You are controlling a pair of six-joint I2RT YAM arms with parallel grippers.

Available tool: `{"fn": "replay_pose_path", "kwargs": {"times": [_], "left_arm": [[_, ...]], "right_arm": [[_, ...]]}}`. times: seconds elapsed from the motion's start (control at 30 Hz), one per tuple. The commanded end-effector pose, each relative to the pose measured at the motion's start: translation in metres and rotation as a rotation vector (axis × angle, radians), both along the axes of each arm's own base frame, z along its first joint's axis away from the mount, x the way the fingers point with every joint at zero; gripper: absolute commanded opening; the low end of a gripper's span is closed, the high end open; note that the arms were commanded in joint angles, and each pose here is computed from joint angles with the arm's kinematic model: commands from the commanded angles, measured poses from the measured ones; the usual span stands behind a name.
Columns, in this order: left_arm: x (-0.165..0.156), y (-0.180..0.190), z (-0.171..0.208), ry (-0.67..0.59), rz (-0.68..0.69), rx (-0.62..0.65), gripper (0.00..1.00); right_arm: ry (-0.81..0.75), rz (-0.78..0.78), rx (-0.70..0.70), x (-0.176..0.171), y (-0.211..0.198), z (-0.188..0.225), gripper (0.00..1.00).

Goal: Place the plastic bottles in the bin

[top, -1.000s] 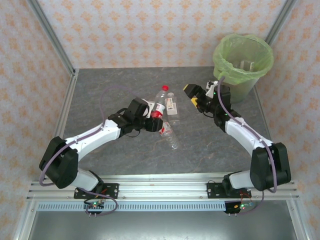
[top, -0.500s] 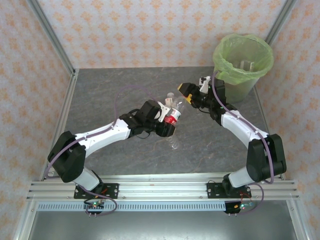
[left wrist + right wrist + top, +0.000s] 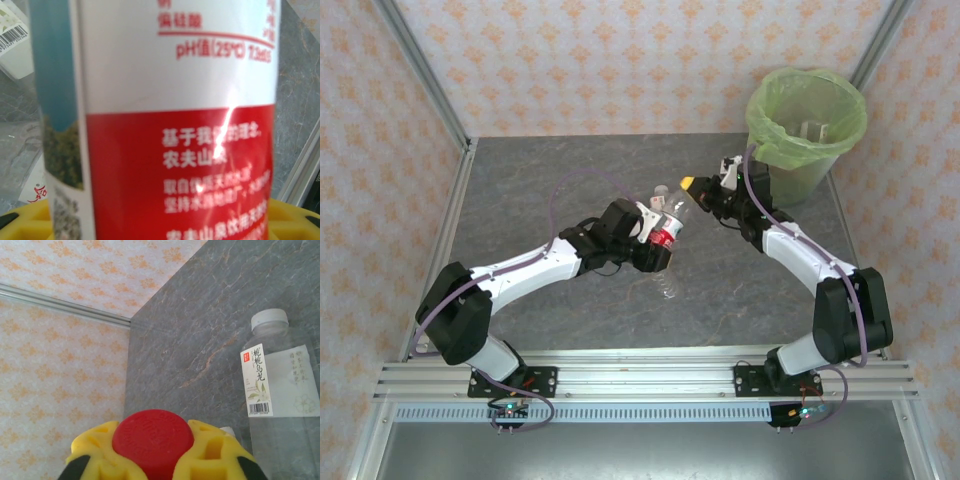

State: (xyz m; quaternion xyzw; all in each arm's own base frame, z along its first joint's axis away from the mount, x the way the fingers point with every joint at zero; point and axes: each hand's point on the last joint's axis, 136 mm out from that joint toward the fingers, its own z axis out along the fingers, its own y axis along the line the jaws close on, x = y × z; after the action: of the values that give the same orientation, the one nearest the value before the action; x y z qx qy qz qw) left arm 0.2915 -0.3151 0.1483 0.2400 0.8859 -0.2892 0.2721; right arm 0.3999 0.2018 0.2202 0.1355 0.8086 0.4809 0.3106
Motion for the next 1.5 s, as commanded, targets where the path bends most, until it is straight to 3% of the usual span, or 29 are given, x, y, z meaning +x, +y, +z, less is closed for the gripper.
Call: {"fn": "replay_pose_path", "kwargs": {"times": [0.0,0.23,0.3,0.43,0.47,0.73,0.9,1.23,1.47], "left_arm": [[-0.005,-0.014,0.015,-0.036,-0.063,-0.029,0.35],[-0.003,-0.012,0.016,-0.042,-0.04,-0.028,0.46],[-0.001,-0.011,0.017,-0.049,-0.029,-0.029,0.58],[0.007,-0.004,0.019,-0.081,0.034,-0.021,0.97],[0.009,-0.001,0.02,-0.093,0.054,-0.018,1.0],[0.02,0.023,0.036,-0.196,0.203,-0.041,1.0],[0.033,0.063,0.044,-0.282,0.418,-0.013,1.0],[0.039,0.153,0.029,-0.311,0.915,0.101,1.0],[0.036,0.168,0.022,-0.293,0.996,0.147,1.0]], "right_arm": [[-0.12,-0.018,-0.028,0.0,-0.004,0.019,0.0],[-0.128,-0.064,-0.062,-0.002,-0.014,0.017,0.0],[-0.128,-0.067,-0.063,-0.002,-0.014,0.017,0.0],[-0.131,-0.089,-0.075,0.0,-0.018,0.016,0.0],[-0.13,-0.1,-0.078,0.0,-0.02,0.015,0.0],[-0.128,-0.194,-0.142,0.007,-0.037,0.01,0.0],[-0.154,-0.295,-0.195,0.01,-0.056,0.012,0.0],[-0.252,-0.45,-0.245,0.008,-0.086,0.031,0.0],[-0.301,-0.49,-0.204,0.011,-0.095,0.051,0.0]]}}
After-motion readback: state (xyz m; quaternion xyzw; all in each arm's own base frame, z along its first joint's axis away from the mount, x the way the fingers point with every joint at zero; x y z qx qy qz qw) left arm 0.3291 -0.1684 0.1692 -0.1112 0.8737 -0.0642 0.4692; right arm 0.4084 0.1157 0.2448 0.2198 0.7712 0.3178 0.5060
